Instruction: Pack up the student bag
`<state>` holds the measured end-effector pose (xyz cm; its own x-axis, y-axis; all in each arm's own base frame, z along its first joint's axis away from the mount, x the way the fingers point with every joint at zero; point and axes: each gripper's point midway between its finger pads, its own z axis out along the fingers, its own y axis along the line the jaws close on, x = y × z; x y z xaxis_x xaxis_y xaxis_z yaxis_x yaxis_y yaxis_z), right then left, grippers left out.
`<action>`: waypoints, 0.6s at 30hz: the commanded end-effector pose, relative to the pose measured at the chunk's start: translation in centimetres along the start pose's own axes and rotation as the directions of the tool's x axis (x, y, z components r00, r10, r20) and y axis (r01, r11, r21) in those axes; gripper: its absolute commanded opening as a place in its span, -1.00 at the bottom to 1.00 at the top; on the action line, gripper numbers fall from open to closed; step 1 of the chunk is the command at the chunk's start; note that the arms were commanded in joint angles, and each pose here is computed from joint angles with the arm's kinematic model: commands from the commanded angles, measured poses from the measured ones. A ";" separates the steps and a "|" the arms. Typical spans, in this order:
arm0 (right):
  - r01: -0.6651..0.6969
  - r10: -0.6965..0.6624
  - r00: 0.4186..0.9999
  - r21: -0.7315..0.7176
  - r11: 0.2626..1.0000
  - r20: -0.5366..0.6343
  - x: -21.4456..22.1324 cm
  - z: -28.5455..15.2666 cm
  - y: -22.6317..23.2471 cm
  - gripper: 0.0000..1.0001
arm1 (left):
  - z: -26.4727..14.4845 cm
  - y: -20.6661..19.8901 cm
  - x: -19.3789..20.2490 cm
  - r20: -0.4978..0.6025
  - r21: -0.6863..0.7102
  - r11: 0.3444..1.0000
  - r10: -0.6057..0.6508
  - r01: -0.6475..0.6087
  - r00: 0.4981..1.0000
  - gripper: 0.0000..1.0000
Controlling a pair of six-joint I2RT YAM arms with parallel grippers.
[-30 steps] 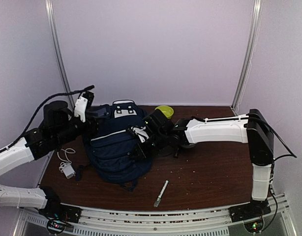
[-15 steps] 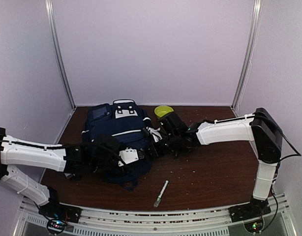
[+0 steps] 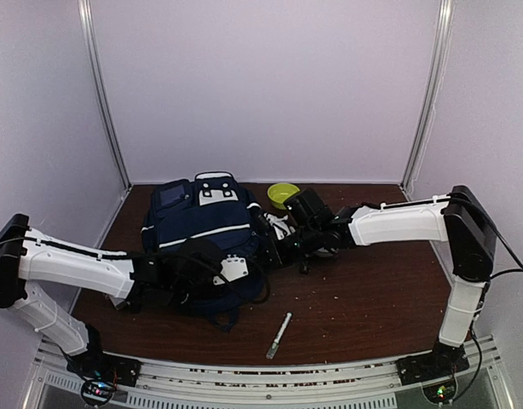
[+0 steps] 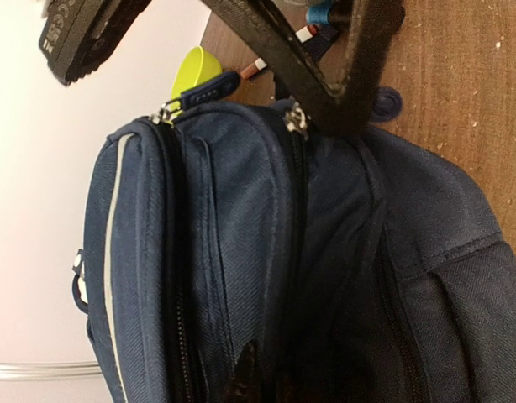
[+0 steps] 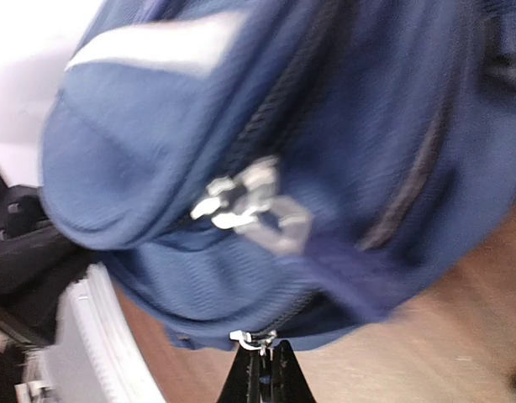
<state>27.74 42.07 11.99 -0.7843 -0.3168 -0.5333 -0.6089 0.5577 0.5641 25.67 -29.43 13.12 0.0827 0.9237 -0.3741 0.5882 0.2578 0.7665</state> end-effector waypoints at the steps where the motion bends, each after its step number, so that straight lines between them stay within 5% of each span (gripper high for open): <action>1: 0.085 -0.085 0.996 0.307 0.948 -0.016 -1.0 -3.7 -4.9 -1.00 | -1.5 -0.1 3.0 -0.068 0.020 1.000 -0.017 0.018 0.998 -1.00; 7: 0.108 -0.113 0.993 0.500 0.859 -0.020 -3.2 -6.9 -10.5 -1.00 | -4.7 -2.6 2.8 0.070 0.163 0.987 -0.006 -0.005 0.998 -1.00; 18: 0.036 -0.102 0.992 0.606 0.794 0.074 -11.6 -8.5 -15.2 -1.00 | -7.7 -4.0 3.3 0.161 0.255 0.967 -0.013 -0.029 0.987 -1.00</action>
<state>33.74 40.76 14.53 -0.6601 -0.4670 -0.5884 -0.7142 0.6329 0.2989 20.37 -26.80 15.62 0.1863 0.8271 -0.5302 0.6884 0.2752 0.6711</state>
